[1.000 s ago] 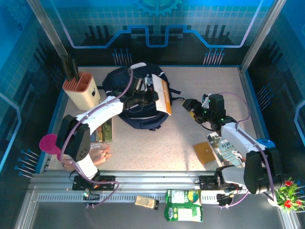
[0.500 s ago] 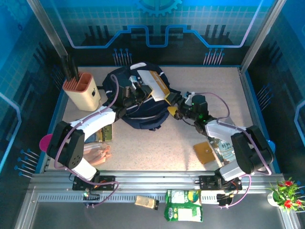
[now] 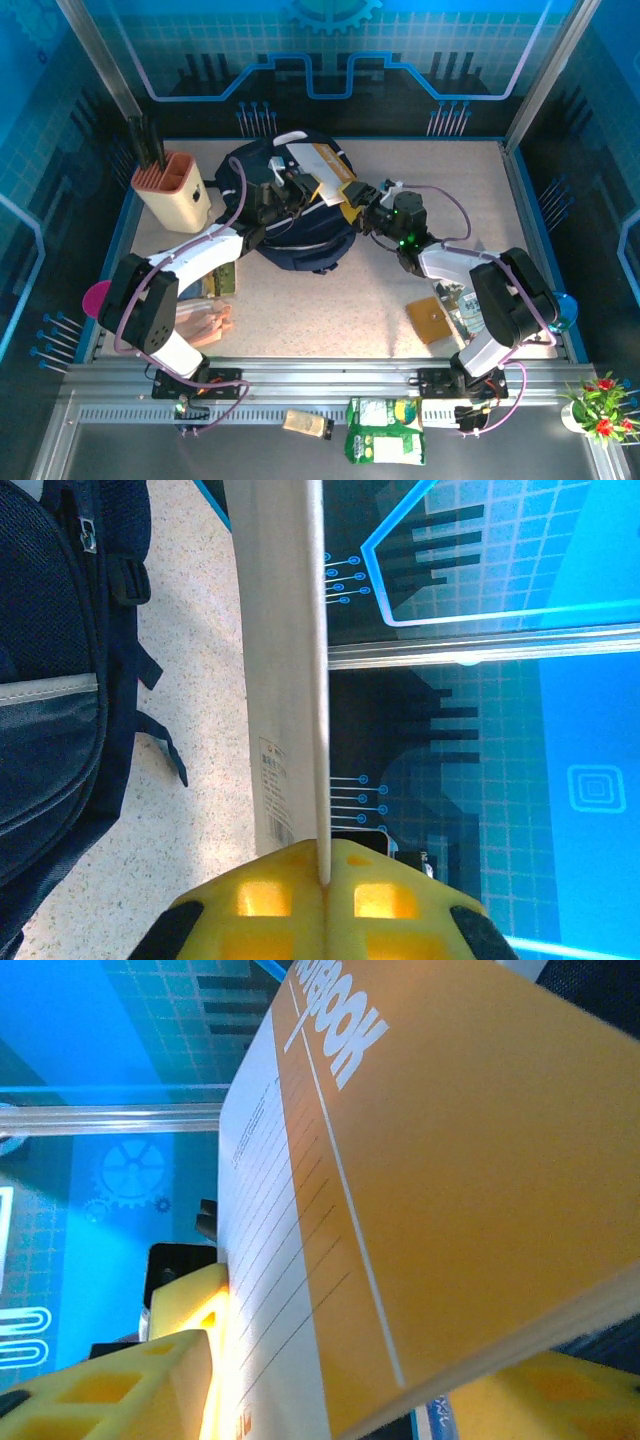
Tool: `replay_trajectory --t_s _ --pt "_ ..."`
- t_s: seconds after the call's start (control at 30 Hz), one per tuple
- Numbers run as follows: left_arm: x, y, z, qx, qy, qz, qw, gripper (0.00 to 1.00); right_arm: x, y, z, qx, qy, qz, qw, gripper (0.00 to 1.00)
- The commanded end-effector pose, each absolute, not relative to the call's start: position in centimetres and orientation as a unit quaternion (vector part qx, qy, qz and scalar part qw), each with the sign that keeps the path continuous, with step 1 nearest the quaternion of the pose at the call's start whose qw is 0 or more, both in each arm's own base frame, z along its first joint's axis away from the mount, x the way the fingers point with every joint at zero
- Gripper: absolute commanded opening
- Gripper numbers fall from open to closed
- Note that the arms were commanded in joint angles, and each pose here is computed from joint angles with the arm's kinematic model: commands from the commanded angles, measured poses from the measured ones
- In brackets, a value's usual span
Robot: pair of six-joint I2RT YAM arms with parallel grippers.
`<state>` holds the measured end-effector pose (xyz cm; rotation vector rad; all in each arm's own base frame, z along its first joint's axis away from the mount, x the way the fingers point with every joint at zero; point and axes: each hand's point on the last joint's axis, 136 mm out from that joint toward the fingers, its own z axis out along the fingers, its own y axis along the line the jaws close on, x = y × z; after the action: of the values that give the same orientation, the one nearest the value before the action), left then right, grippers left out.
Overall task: Pack the student bag
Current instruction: Pass the book, then open the student bag at the top-center of the table.
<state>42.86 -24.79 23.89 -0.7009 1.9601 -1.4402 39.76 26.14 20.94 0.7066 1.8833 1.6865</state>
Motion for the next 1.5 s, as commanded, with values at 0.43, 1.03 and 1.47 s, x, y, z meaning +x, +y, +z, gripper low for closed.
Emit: replay_trajectory --t_s 0.43,1.03,1.47 --pt "41.6 -22.9 21.6 -0.243 0.779 -0.490 0.306 0.38 41.1 24.2 22.3 0.234 0.702 0.591 0.322 0.10" --pt "39.3 -20.9 14.5 0.141 0.944 -0.104 0.280 0.99 36.3 10.5 21.3 0.228 0.769 0.401 0.442 0.00" --pt "41.2 -22.3 10.5 0.320 0.927 0.040 0.193 0.79 35.0 7.4 21.0 0.221 0.785 0.358 0.454 0.01"
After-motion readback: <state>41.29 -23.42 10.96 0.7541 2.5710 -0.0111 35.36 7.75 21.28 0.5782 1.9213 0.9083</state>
